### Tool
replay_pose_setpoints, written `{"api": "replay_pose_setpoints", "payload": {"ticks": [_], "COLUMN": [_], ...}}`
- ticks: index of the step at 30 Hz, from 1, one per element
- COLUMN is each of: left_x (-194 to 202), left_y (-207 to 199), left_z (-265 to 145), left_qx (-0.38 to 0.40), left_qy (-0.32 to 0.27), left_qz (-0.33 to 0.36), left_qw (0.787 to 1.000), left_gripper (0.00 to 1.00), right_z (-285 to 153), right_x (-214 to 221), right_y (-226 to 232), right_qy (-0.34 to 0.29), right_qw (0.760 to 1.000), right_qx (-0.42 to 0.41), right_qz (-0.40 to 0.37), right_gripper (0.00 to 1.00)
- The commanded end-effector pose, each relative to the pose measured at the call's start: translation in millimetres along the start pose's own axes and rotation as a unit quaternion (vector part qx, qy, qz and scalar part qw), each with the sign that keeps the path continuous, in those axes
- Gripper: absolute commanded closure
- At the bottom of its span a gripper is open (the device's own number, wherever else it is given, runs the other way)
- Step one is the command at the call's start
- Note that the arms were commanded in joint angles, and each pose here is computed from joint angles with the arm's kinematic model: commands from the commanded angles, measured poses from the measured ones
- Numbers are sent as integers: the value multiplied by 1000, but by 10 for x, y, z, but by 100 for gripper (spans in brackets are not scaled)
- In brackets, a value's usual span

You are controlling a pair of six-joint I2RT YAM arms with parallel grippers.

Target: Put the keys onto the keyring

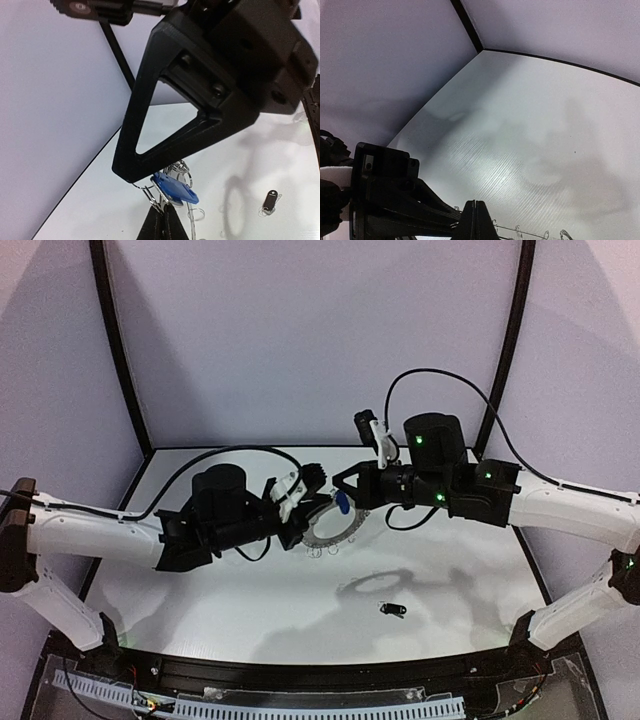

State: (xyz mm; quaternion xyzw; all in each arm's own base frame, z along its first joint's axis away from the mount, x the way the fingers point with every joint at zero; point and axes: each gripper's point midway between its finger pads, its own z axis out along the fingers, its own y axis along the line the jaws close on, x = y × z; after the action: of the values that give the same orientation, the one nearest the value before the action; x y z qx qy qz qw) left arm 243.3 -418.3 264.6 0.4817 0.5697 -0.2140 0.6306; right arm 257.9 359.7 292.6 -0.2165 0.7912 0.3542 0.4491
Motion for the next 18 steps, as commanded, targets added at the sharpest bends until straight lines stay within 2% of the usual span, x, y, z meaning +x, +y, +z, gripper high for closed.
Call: {"api": "replay_pose_setpoints", "payload": {"ticks": [1,7,16,18], "left_x": [-444,-457,-501,-540], "left_y": [-60,-159,-292,-300], "left_z": [-222,-348,-445,-467], "left_qx": [27,43,64,66], "left_qy": [-93,-121,-163,-172], "left_qz": [29,60,109,113], "left_qw": [995,990,978,976], "left_gripper": [99,99,99,99], "right_z": [-3,78,147,164], "right_x": [61,181,650,726], "right_y": [-147,-251,-314,-330], "right_qy": [13,54,209,227], "right_qw": [999,994,967,961], "right_qx": [4,-30,-66,-68], "right_qz": [35,85,129,142], "right_gripper": [100,100,100,100]}}
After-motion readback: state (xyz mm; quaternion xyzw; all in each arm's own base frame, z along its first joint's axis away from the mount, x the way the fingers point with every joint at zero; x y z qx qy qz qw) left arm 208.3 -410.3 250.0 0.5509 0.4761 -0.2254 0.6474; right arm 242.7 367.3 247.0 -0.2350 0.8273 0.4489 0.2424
